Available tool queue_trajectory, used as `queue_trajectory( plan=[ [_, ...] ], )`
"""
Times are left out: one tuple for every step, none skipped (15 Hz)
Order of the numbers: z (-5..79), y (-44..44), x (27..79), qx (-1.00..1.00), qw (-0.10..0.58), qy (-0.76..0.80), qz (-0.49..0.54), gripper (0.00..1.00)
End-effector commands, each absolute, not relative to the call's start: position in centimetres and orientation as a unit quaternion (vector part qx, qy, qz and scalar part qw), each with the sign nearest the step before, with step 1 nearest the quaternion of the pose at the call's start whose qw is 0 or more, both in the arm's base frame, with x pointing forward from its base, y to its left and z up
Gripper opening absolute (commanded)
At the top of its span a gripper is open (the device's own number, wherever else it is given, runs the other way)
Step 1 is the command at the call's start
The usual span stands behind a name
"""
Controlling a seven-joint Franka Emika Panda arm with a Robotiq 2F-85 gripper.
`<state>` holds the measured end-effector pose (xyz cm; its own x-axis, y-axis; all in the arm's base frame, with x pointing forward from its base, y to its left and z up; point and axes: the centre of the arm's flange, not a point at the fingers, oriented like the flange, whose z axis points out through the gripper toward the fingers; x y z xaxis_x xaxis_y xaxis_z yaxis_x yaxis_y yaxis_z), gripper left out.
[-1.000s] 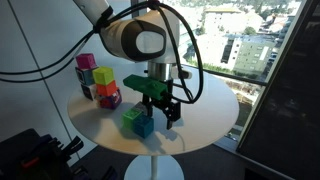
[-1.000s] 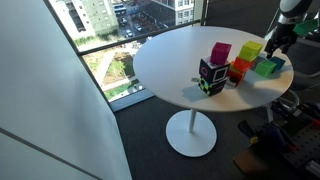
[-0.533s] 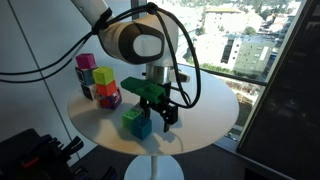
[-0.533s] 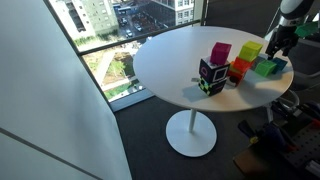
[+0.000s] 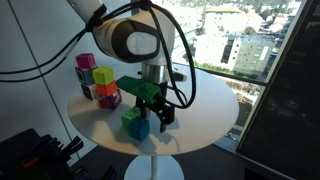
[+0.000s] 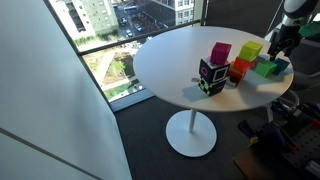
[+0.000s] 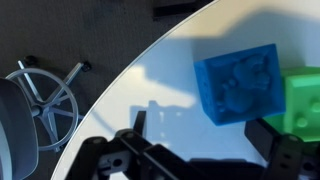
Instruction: Pick up the blue block from the right side of the green block and move it to the front of the green block
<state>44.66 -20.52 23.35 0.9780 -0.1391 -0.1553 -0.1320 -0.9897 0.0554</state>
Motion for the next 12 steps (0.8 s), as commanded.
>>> queue_trajectory(
  plan=[
    [24.8,-20.5,42.9,0.995,0.013,-0.065,-0.068,1.00],
    [24.9,-20.5,42.7,0.995,0.014,-0.067,-0.068,1.00],
    [24.9,-20.5,42.4,0.995,0.013,-0.068,-0.069,1.00],
    [25.0,-20.5,42.2,0.995,0.012,-0.069,-0.069,1.00],
    [25.0,-20.5,41.9,0.995,0.012,-0.070,-0.070,1.00],
    [25.0,-20.5,41.7,0.995,0.011,-0.071,-0.070,1.00],
    [25.2,-20.6,41.5,0.995,0.010,-0.073,-0.069,1.00],
    [25.2,-20.6,41.2,0.995,0.009,-0.074,-0.069,1.00],
    [25.4,-20.6,41.0,0.995,0.009,-0.076,-0.069,1.00],
    [25.5,-20.6,40.8,0.995,0.009,-0.078,-0.069,1.00],
    [25.6,-20.7,40.7,0.994,0.008,-0.080,-0.068,1.00],
    [25.7,-20.8,40.5,0.994,0.008,-0.083,-0.067,1.00]
  ],
)
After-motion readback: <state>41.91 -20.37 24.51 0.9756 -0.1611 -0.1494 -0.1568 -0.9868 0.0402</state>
